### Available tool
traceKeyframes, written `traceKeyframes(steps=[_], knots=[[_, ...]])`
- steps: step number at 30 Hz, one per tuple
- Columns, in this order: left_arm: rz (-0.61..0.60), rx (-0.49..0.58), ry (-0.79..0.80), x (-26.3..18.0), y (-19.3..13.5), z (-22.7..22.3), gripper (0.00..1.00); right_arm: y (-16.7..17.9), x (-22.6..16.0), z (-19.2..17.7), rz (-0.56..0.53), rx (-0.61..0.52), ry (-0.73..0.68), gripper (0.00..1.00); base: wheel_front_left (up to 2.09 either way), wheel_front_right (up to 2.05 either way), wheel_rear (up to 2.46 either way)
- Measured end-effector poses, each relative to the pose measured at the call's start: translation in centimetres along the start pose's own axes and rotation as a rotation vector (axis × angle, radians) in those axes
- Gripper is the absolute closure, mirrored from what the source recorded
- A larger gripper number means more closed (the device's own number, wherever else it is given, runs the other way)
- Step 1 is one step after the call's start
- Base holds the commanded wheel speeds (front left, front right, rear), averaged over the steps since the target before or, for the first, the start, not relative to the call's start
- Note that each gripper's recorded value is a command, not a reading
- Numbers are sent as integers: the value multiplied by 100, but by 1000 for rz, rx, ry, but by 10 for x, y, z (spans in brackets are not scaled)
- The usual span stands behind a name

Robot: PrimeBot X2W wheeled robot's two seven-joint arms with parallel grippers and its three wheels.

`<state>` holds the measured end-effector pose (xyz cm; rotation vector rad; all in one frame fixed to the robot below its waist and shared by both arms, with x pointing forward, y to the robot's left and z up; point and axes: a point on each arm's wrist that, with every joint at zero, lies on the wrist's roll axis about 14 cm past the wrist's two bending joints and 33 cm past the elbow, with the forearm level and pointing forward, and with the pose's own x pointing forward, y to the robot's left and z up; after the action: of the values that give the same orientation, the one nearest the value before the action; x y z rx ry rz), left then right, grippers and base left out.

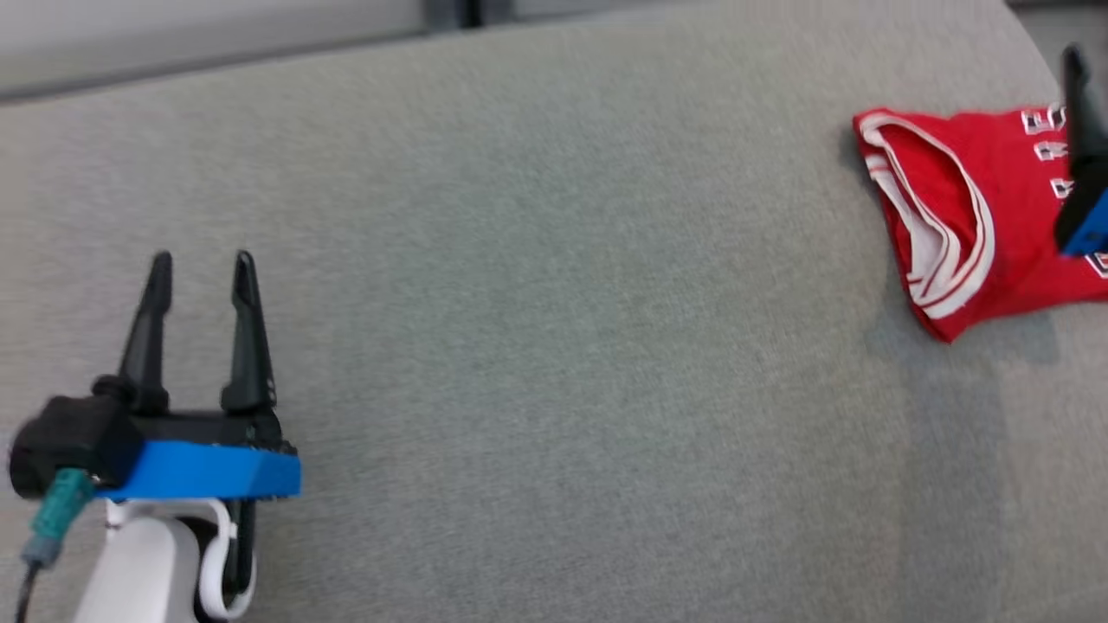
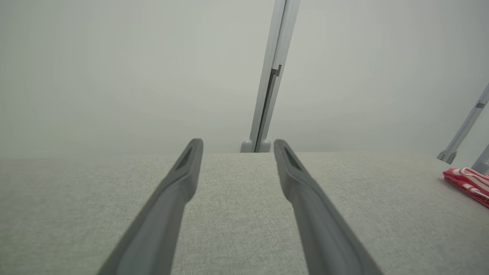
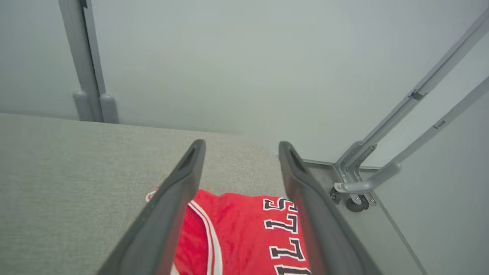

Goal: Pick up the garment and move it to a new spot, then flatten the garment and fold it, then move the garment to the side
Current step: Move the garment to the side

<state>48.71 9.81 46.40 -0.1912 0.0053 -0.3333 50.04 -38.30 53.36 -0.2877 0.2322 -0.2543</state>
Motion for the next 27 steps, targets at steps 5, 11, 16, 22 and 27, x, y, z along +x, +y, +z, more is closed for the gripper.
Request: traceKeyframes(steps=[5,11,16,22,27], knots=[[85,-23,-10,-39,8,14,0,57,-36,15,105,180,-153,0,0,0,0],[153,-48,-4,-73,11,17,0,101,-81,8,213,251,-207,0,0,0,0],[210,-42,-23,-98,20,24,0,117,-110,9,250,299,-264,0,0,0,0],[265,-45,-20,-131,28,23,0,122,-141,7,249,342,-279,0,0,0,0],[280,-49,0,-142,27,15,0,120,-159,1,234,353,-261,0,0,0,0]])
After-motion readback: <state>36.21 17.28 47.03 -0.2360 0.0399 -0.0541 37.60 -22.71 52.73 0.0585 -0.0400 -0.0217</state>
